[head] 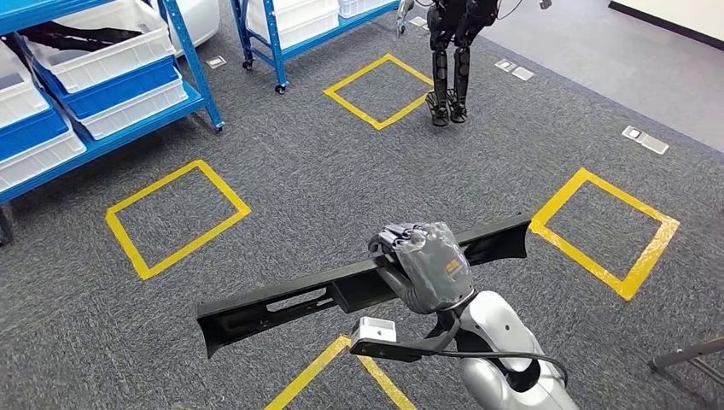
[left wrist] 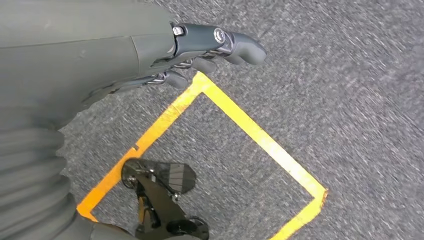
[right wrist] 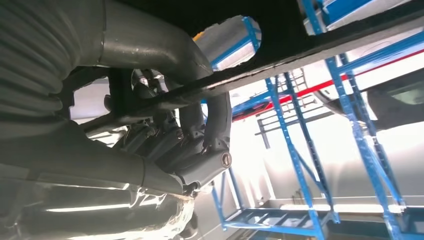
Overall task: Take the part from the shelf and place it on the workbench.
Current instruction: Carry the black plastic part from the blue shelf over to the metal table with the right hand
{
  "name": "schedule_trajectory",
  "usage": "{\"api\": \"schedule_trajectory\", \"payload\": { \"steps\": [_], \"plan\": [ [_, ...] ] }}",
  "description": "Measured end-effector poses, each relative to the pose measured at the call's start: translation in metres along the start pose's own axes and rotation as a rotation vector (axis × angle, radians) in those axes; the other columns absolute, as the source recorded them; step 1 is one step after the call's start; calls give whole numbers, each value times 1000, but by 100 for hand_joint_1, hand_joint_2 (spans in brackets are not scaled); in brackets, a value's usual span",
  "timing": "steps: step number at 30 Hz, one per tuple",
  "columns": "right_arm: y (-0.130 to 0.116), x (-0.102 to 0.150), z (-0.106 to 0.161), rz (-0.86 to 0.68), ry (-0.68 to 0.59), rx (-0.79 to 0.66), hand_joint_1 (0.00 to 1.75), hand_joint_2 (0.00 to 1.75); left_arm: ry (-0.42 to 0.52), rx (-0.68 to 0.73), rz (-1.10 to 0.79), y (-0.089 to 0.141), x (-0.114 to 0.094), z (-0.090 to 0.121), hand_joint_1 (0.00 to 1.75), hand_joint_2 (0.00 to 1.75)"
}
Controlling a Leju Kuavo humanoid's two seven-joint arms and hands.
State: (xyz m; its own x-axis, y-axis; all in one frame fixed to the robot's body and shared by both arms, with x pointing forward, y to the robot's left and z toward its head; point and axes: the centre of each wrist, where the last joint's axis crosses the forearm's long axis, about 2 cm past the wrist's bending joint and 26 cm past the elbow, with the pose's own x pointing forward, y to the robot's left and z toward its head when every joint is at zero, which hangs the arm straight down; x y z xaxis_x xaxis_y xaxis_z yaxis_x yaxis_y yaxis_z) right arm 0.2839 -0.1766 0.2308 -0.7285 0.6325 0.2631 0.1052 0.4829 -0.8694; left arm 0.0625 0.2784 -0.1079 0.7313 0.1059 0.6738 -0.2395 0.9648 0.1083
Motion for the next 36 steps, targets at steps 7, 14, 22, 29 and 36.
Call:
{"api": "schedule_trajectory", "payload": {
  "steps": [7,14,22,29,36],
  "plan": [
    [-1,-1,2,1,4,-2,169,175,1,2,1,1,0,0,0,175],
    [-5,0,2,4,3,-19,169,175,-1,-1,3,1,1,-1,0,175],
    [-5,2,4,-1,9,-19,169,175,-29,20,15,3,-1,0,0,175],
    [-6,3,3,1,7,-13,169,175,-143,112,134,13,21,-14,0,175],
    [-8,1,4,3,11,-20,169,175,-129,171,177,20,26,-16,0,175]
  ]
}}
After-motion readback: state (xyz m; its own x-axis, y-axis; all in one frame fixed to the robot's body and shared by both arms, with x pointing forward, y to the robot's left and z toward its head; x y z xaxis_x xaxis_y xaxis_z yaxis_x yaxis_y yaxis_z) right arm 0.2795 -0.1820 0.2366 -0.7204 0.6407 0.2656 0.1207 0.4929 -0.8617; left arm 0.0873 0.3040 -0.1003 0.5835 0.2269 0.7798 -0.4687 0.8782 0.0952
